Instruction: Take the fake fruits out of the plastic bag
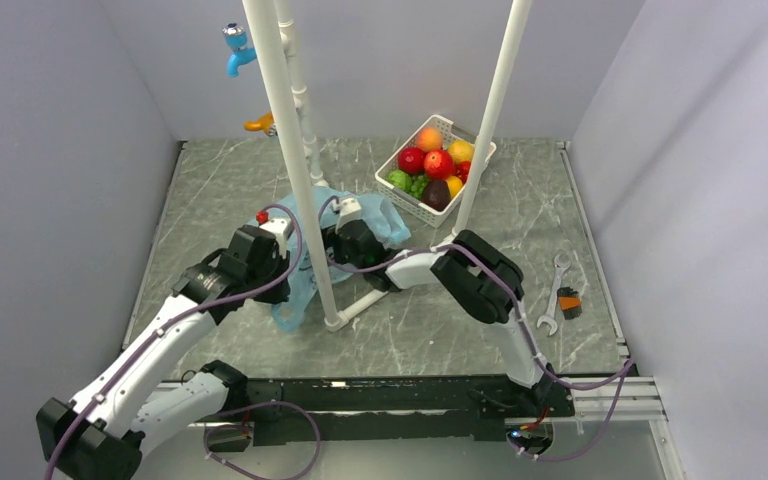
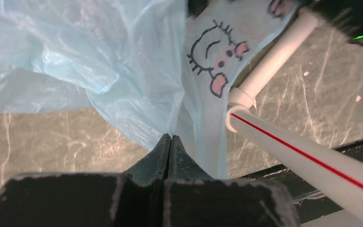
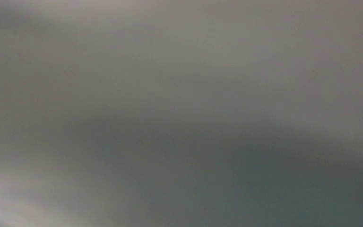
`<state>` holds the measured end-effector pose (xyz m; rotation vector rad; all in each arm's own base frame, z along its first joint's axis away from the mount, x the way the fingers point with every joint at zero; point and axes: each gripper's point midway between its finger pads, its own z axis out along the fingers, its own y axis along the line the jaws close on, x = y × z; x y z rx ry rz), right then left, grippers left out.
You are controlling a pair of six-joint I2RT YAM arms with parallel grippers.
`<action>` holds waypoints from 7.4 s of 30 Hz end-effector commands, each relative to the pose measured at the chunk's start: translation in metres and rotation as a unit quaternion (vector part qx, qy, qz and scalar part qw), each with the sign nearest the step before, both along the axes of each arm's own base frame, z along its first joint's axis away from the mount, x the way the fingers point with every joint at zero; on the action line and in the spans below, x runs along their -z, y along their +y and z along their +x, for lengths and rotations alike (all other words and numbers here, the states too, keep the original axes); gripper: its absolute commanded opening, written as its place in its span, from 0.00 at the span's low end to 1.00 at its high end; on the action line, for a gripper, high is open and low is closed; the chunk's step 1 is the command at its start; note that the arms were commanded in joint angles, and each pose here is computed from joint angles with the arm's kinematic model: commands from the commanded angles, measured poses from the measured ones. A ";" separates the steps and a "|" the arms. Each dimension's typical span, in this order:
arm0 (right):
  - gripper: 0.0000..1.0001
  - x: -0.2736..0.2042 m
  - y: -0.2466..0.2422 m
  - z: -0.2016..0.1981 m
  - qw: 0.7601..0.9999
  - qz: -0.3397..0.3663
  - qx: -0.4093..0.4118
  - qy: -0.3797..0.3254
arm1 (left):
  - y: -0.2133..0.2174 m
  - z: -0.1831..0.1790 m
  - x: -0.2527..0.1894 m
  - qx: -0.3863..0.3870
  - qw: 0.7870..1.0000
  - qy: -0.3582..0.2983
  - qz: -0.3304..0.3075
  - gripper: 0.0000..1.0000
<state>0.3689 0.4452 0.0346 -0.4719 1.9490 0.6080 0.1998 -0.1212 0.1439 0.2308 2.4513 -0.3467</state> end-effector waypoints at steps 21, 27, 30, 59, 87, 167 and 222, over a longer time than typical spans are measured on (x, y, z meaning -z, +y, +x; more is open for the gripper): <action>0.93 -0.088 0.031 -0.036 0.967 0.149 -0.205 -0.003 | -0.010 -0.011 0.000 -0.053 0.995 0.069 -0.038 0.41; 0.93 -0.085 0.034 -0.036 0.967 0.145 -0.209 0.002 | -0.010 -0.001 -0.037 -0.040 0.998 0.009 -0.057 0.69; 0.93 -0.083 0.035 -0.036 0.967 0.144 -0.211 0.006 | -0.001 0.001 -0.047 -0.053 0.998 0.002 -0.040 0.70; 0.88 -0.130 -0.120 0.037 0.962 0.035 0.263 -0.056 | 0.025 0.009 -0.065 -0.065 0.997 -0.022 0.032 0.00; 0.80 -0.160 -0.078 -0.118 0.985 0.136 -0.111 0.001 | -0.059 -0.027 -0.066 0.104 0.980 0.023 -0.171 0.00; 0.81 0.025 0.074 -0.013 0.989 -0.021 -0.147 -0.018 | -0.081 -0.022 -0.056 0.079 0.974 0.054 -0.207 0.00; 0.62 0.006 -0.062 0.043 0.982 -0.019 0.186 0.015 | 0.004 -0.015 -0.023 -0.146 0.985 0.016 -0.087 0.00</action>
